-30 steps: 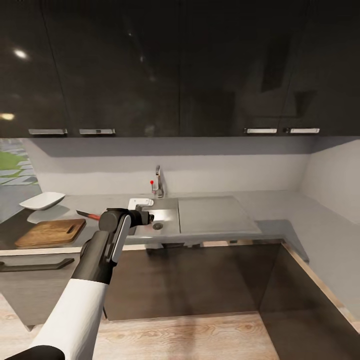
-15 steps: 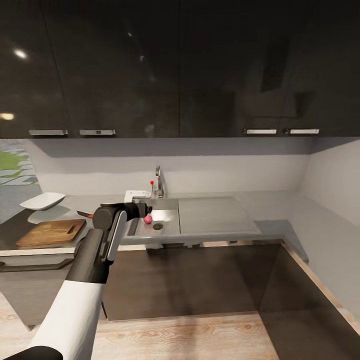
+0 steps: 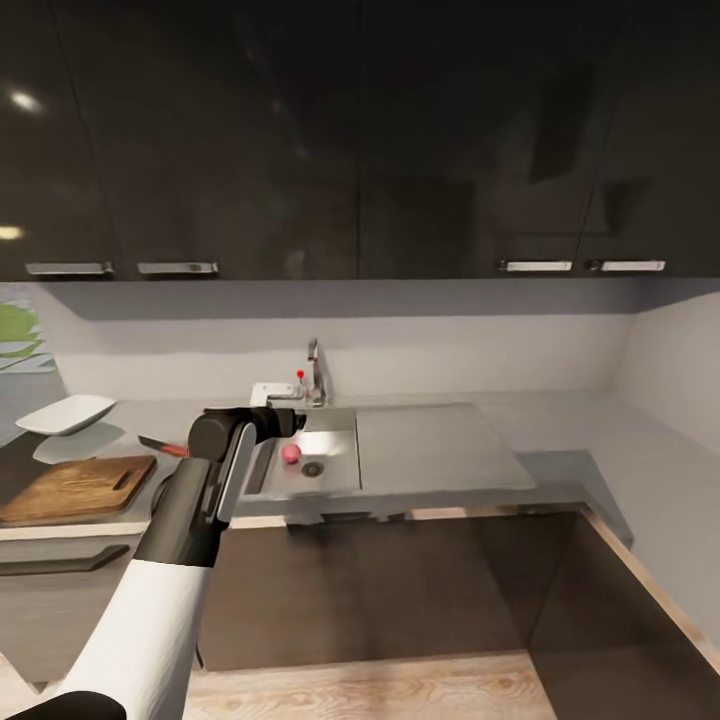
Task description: In the kitchen, take the Vidalia onion out of the sink, dice it on the chopping board with the paring knife, put the diced onion into the bowl on the countertop, then place both the paring knife and the chopping board into the sink.
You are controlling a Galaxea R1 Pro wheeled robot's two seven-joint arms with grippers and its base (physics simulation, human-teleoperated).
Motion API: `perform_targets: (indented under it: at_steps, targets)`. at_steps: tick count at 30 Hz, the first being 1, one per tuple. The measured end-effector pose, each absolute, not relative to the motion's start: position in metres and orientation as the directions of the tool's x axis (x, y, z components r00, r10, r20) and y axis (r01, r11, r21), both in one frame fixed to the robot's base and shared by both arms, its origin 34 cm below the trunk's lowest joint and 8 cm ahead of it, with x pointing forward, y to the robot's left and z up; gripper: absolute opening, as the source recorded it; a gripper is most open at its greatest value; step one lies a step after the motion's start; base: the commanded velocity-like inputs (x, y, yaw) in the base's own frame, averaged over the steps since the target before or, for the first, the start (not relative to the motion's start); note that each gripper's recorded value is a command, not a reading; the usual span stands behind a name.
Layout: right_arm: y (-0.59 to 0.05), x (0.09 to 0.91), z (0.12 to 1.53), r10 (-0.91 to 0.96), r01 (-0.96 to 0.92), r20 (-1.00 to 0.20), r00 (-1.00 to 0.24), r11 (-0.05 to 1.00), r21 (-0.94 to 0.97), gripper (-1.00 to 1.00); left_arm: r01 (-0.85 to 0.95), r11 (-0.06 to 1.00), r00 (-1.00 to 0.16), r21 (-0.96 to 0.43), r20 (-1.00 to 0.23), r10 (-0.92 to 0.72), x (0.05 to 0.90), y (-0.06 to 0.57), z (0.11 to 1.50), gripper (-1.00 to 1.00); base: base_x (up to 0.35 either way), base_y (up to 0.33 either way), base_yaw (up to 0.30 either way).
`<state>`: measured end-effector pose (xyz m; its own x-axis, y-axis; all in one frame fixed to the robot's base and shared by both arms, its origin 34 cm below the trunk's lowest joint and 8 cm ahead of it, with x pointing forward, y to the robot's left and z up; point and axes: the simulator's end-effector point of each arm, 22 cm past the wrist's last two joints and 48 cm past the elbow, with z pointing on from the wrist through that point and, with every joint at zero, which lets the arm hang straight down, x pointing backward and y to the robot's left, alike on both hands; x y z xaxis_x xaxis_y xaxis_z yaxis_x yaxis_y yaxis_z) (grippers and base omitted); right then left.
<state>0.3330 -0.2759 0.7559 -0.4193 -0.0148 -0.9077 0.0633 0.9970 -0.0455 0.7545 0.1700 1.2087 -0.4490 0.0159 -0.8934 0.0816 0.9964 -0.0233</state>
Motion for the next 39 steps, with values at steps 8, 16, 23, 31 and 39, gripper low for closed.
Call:
perform_targets:
  at_steps: [8, 16, 23, 31, 39]
  targets:
    - [-0.275, 0.325, 0.75, -0.012, 0.062, -0.898, -0.44, 0.997, -0.044, 1.0, 0.082, 0.996, -0.498, -0.019, -0.867, 0.025, 0.756, 0.169, 1.185, 1.0, 0.322, 0.0, 0.0]
    - [-0.274, 0.324, 0.749, -0.013, 0.059, -0.897, -0.443, 0.997, -0.043, 1.0, 0.083, 0.996, -0.535, -0.017, -0.845, 0.03, 0.756, 0.169, 1.166, 1.0, 0.323, 0.0, 0.0]
    - [-0.274, 0.322, 0.747, -0.012, 0.058, -0.892, -0.452, 0.997, -0.043, 1.0, 0.083, 0.996, -0.548, -0.016, -0.836, 0.032, 0.758, 0.169, 1.157, 1.0, 0.301, 0.0, 0.0]
    - [-0.274, 0.319, 0.744, -0.013, 0.057, -0.887, -0.462, 0.997, -0.044, 1.0, 0.082, 0.996, -0.571, -0.017, -0.82, 0.033, 0.759, 0.169, 1.143, 1.0, 0.087, 0.0, 0.0]
    - [-0.274, 0.316, 0.742, -0.013, 0.056, -0.882, -0.472, 0.997, -0.045, 1.0, 0.083, 0.996, -0.601, -0.017, -0.798, 0.036, 0.76, 0.169, 1.124, 1.0, 0.005, 0.0, 0.0]
